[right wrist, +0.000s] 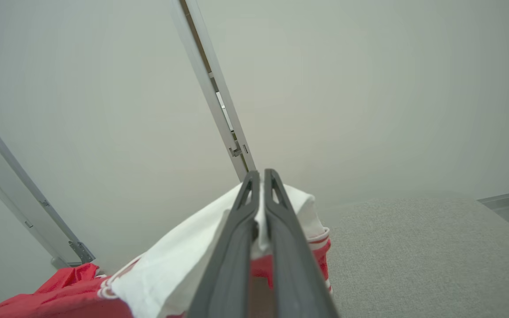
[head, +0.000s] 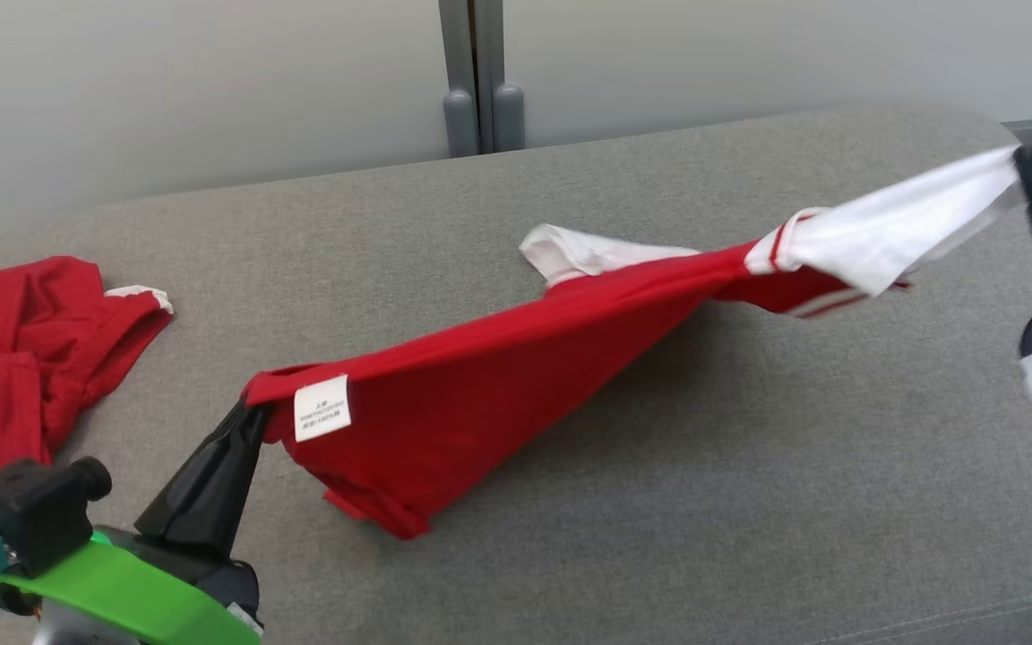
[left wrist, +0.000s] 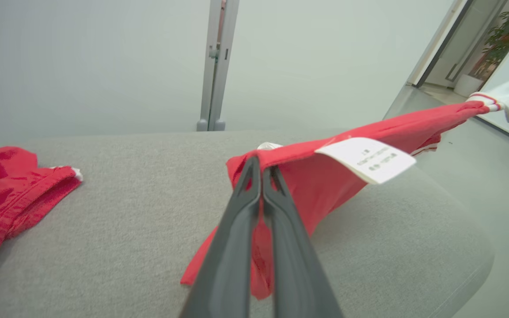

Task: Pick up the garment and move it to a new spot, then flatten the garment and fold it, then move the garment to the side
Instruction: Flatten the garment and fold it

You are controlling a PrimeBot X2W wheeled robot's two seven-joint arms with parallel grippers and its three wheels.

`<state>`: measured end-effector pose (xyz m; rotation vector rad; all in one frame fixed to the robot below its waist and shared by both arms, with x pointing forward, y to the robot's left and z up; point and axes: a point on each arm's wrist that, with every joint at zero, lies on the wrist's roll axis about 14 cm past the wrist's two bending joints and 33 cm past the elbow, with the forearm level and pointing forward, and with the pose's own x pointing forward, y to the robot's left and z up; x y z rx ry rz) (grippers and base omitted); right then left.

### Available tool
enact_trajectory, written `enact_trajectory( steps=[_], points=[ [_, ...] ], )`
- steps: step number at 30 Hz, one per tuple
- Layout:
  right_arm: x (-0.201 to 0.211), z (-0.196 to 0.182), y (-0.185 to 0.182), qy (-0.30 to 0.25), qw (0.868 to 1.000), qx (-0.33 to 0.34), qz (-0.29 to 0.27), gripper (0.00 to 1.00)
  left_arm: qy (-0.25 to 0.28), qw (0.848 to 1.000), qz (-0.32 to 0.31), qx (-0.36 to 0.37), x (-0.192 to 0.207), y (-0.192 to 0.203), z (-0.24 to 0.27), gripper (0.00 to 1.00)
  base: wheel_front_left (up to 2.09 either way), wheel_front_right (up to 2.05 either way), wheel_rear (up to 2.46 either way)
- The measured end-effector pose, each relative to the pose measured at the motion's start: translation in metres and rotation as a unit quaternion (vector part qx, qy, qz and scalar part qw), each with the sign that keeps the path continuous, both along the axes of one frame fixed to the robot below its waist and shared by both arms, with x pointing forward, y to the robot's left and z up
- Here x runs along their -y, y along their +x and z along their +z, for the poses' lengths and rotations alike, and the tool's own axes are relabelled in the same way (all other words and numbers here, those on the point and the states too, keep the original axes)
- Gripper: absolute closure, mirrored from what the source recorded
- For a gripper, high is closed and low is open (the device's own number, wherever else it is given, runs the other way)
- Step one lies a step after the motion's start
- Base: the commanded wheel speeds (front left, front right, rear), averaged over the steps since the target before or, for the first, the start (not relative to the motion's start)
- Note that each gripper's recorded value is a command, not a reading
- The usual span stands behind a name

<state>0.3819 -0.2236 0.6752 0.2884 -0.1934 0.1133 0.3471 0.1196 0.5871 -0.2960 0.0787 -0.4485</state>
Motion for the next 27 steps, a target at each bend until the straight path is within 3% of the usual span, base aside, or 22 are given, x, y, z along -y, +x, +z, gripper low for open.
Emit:
enact_trajectory(
  steps=[6,8,12,17,22,27],
  points=[
    [0.028,0.102,-0.013,-0.058,0.993,0.103,-0.027,1.0,-0.015,0.993,-0.104,0.056,0.029,-0.004,0.068,1.0,0.0,0.0,0.0],
    [0.03,0.118,-0.006,-0.076,0.991,0.109,-0.031,1.0,-0.01,0.99,-0.131,0.059,0.035,0.001,0.079,1.0,0.0,0.0,0.0],
    [0.025,0.129,0.025,-0.084,0.991,0.098,-0.022,1.0,-0.056,0.983,-0.174,0.022,0.047,0.023,0.09,1.0,0.0,0.0,0.0],
    [0.016,0.12,0.078,-0.091,0.993,0.072,-0.022,1.0,-0.035,0.987,-0.159,0.004,0.04,0.08,0.092,1.0,0.0,0.0,0.0],
    [0.0,0.115,0.149,-0.094,0.993,0.059,-0.028,1.0,-0.041,0.994,-0.105,-0.012,0.027,0.168,0.094,1.0,0.0,0.0,0.0],
    [-0.028,0.131,0.216,-0.092,0.99,0.104,-0.029,1.0,-0.029,0.997,-0.013,0.076,0.004,0.26,0.122,1.0,0.0,0.0,0.0]
  ],
)
